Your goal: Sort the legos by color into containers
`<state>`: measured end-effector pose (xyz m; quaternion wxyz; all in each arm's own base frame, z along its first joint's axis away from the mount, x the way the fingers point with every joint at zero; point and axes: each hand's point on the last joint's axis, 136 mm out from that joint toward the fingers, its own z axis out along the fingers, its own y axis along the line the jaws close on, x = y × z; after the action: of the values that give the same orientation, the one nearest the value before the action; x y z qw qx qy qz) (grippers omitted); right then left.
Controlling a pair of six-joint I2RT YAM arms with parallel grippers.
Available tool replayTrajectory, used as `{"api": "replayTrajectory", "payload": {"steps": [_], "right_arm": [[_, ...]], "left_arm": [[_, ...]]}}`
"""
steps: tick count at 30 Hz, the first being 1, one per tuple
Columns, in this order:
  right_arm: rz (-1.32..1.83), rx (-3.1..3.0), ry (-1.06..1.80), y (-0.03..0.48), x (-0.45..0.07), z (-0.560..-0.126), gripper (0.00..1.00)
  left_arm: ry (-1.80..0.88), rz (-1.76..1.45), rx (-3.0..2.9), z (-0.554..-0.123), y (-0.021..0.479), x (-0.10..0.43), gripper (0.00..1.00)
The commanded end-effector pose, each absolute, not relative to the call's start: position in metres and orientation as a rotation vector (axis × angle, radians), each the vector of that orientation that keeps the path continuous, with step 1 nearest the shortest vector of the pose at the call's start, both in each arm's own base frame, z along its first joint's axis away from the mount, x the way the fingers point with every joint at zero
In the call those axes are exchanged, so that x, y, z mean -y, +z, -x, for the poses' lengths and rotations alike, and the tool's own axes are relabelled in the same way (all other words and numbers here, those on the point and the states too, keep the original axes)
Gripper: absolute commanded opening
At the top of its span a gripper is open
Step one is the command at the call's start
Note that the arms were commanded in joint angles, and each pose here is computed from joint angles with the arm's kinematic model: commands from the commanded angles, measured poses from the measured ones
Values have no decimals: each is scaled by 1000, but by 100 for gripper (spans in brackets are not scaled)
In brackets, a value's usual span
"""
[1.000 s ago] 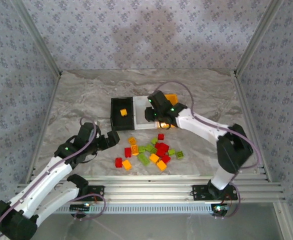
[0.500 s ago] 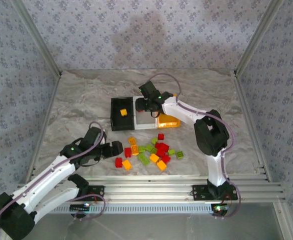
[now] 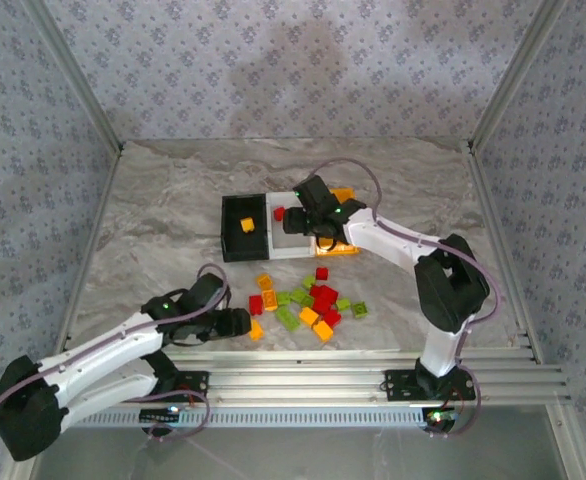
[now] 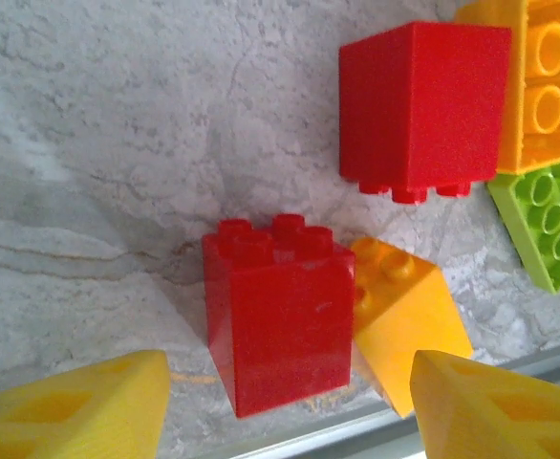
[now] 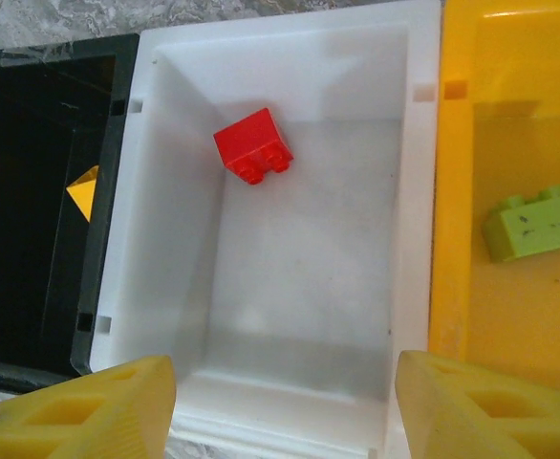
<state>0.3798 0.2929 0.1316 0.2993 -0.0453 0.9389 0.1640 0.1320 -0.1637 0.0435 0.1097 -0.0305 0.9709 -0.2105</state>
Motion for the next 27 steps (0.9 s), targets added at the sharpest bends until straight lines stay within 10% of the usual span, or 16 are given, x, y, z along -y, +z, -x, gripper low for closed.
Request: {"api": "replayTrajectory", "payload": {"steps": [1,16,27], "right_arm": [[101,-2455,470,149,-291,-375,64],[66,-2445,461,150,-277,-370,64],[19,-2448,462,148,-248,-343,64]], "left_arm": [[-581,99,-2807,-145,46,164,63],[-424,142,-2860,-148,32,146,32],[-496,62,-2689,-206,123,180,25]]}}
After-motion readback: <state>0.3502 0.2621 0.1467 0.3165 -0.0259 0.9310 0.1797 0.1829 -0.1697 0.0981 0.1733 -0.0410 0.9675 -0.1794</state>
